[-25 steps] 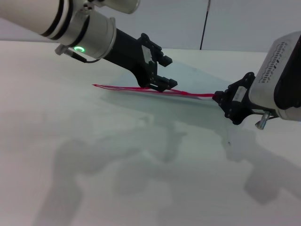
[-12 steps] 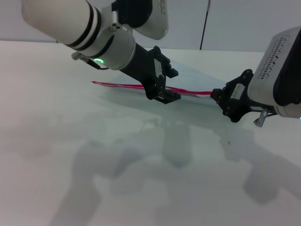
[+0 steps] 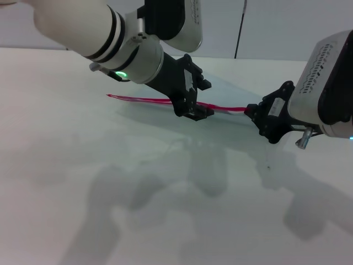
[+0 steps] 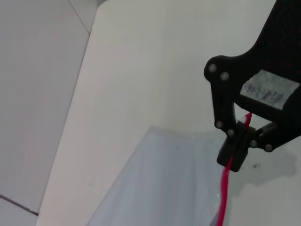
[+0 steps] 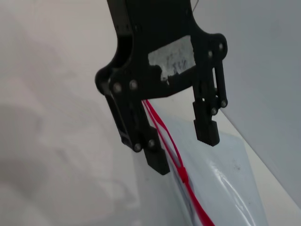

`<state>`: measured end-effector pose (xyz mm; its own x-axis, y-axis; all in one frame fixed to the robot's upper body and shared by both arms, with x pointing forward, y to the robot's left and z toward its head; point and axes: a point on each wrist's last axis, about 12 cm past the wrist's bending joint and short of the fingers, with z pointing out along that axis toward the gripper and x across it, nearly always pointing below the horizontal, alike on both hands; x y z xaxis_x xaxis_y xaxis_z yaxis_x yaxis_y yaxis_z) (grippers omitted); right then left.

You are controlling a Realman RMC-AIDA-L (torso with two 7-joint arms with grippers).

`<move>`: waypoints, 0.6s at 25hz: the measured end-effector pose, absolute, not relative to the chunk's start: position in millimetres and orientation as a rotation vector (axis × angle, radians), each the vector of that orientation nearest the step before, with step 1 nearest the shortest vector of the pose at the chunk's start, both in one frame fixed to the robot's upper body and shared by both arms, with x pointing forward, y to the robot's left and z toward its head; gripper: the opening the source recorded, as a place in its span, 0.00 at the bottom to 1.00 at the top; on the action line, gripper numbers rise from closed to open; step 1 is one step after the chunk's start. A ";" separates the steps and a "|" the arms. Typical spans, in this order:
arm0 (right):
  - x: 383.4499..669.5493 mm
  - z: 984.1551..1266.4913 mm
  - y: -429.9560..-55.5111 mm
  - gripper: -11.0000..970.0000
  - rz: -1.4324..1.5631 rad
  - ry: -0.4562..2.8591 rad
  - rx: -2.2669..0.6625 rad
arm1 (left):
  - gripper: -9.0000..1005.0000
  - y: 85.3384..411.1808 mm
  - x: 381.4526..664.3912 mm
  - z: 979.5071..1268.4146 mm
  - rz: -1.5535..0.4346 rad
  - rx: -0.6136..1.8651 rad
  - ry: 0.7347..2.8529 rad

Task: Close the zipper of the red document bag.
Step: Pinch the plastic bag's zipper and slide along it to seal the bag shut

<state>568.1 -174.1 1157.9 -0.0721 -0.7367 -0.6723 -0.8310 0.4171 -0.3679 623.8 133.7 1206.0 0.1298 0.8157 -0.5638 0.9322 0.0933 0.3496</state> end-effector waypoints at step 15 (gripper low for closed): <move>566.4 1161.1 -171.2 0.03 0.146 1.818 -1.358 | 0.57 128.8 629.6 1197.4 -0.172 1.751 1.684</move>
<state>566.4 -171.2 1161.1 -0.0597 -0.7372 -0.6731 -0.8352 0.4061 -0.3708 629.6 128.8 1197.4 0.1494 0.8295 -0.5382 0.9210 0.0812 0.3809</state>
